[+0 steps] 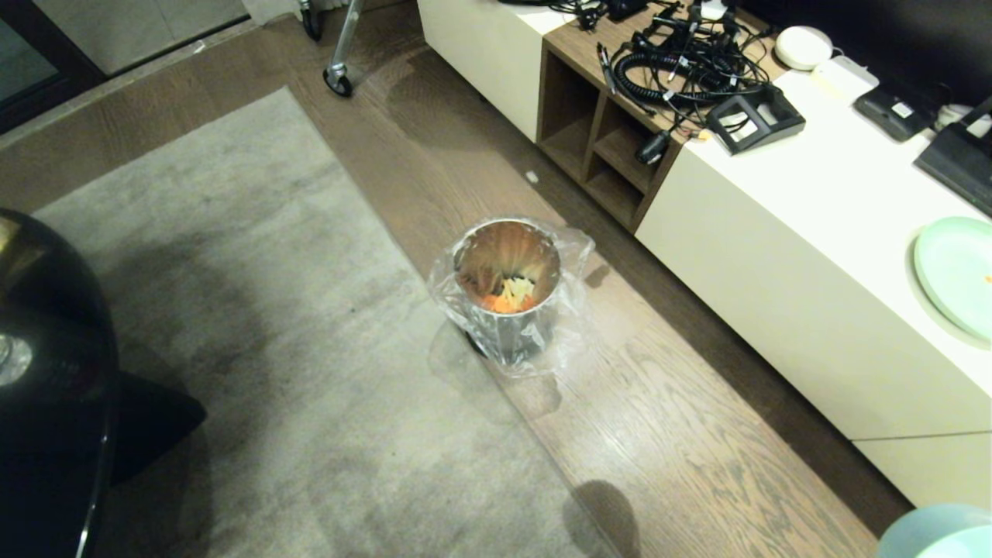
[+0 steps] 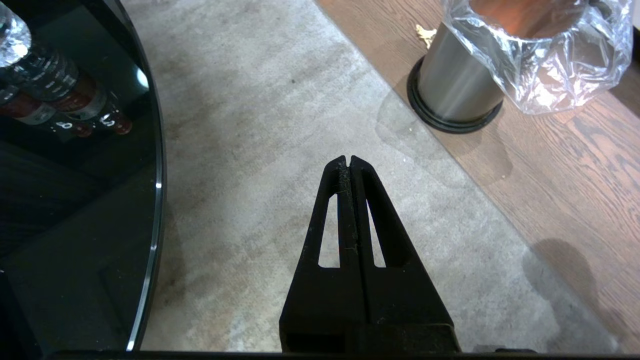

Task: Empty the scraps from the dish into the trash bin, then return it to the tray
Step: Put the bowl back to the table

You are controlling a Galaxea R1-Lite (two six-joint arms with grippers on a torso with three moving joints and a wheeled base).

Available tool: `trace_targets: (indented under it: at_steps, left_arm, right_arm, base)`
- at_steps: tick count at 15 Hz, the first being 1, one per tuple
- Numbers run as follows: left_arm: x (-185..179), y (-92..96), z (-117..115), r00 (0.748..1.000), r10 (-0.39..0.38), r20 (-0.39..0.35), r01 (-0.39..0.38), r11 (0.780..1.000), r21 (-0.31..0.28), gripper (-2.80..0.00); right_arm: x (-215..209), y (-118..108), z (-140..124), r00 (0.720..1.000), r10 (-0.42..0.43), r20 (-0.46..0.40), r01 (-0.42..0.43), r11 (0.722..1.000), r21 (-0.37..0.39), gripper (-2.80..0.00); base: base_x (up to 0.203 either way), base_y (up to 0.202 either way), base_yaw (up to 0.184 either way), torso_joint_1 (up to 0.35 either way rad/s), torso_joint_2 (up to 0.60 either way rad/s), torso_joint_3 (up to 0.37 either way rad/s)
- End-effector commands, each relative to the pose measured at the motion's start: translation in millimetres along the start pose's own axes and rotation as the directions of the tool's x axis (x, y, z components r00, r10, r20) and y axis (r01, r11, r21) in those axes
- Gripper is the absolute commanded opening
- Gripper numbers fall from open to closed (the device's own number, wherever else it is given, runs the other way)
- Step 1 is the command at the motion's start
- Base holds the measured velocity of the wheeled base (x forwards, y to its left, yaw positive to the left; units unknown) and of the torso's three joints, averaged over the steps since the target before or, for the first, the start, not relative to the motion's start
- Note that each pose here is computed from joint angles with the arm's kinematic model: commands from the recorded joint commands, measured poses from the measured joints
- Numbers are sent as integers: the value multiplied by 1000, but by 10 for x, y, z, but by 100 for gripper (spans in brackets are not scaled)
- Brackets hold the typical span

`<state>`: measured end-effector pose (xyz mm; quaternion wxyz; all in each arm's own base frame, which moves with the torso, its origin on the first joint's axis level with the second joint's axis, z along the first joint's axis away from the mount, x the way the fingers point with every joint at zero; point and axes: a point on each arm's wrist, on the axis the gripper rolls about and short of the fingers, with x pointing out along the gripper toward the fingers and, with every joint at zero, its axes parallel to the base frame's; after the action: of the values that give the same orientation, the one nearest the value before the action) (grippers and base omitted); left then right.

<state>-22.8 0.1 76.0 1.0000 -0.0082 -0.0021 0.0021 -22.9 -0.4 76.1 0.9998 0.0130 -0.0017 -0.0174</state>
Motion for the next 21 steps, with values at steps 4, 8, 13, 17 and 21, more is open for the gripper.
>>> trace_targets:
  at_steps: [4,8,13,17,21]
  left_arm:
    - [0,1,1,1000,3,2,-3,1000,-1,-280]
    - [0,1,3,1000,6,4,-6,1000,-2,-280]
    - [0,1,3,1000,6,4,-6,1000,-2,-280]
    - [0,1,3,1000,6,4,-6,1000,-7,-280]
    - [0,1,3,1000,6,4,-6,1000,-10,-280]
  right_arm:
    - [1,0,0,1000,0,-1,0,1000,0,-280]
    - [1,0,0,1000,0,-1,0,1000,-1,-280]
    - [1,0,0,1000,0,-1,0,1000,-1,-280]
    - [0,0,0,1000,0,0,0,1000,-1,-280]
    - [0,0,0,1000,0,0,0,1000,0,-280]
  base:
    - [0,0,0,3,1,95]
    - [0,0,0,3,1,191]
    - [0,0,0,3,2,204]
    - [0,0,0,1,2,203]
    - [0,0,0,3,1,203]
